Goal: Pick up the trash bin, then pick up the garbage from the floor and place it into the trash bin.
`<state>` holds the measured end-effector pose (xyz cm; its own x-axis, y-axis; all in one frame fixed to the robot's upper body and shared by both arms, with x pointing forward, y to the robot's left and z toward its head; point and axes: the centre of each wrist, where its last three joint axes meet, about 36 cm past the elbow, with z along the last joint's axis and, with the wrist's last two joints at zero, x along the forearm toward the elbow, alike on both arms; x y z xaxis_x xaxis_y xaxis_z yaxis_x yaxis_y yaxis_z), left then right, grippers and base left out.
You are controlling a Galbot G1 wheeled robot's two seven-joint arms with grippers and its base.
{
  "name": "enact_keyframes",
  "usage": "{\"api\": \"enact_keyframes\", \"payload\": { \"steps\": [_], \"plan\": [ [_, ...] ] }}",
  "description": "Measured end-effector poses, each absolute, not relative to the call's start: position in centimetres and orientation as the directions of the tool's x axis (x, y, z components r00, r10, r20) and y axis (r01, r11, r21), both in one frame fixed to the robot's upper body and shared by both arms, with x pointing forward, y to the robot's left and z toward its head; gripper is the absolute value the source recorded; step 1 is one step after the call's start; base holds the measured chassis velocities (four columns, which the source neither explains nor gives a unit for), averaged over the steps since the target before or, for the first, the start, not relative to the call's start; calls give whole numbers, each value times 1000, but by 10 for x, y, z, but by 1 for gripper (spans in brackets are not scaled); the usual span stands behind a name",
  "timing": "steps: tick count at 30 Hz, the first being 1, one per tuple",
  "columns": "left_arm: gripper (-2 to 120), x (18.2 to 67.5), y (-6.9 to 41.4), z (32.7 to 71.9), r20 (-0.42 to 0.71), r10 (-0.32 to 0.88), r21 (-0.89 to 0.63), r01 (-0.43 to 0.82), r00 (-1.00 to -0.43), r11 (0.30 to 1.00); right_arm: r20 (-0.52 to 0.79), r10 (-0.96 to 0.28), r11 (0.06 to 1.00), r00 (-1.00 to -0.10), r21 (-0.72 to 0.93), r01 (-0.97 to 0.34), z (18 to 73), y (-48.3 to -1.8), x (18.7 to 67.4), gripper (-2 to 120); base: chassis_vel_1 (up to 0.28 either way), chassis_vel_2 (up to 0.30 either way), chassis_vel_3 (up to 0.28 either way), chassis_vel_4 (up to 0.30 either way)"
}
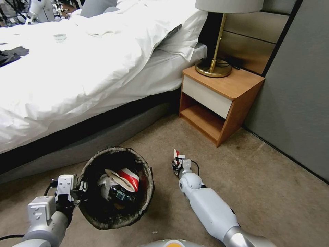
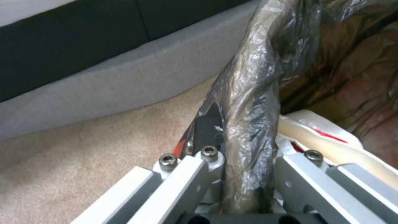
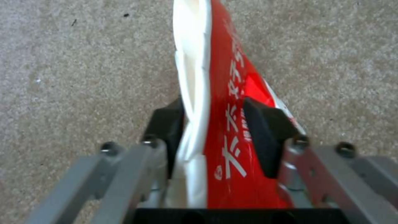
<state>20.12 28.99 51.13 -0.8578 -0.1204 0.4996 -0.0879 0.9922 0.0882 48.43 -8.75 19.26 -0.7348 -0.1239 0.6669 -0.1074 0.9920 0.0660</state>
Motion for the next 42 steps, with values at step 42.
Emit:
{"api": "enact_keyframes", "payload": {
  "steps": [42],
  "plan": [
    [0,201,289,511,504,-113,81,-83,-856,993,110,-466,884,-878,101,-457,506,-137,432,0,0,0,0,0]
  ]
}}
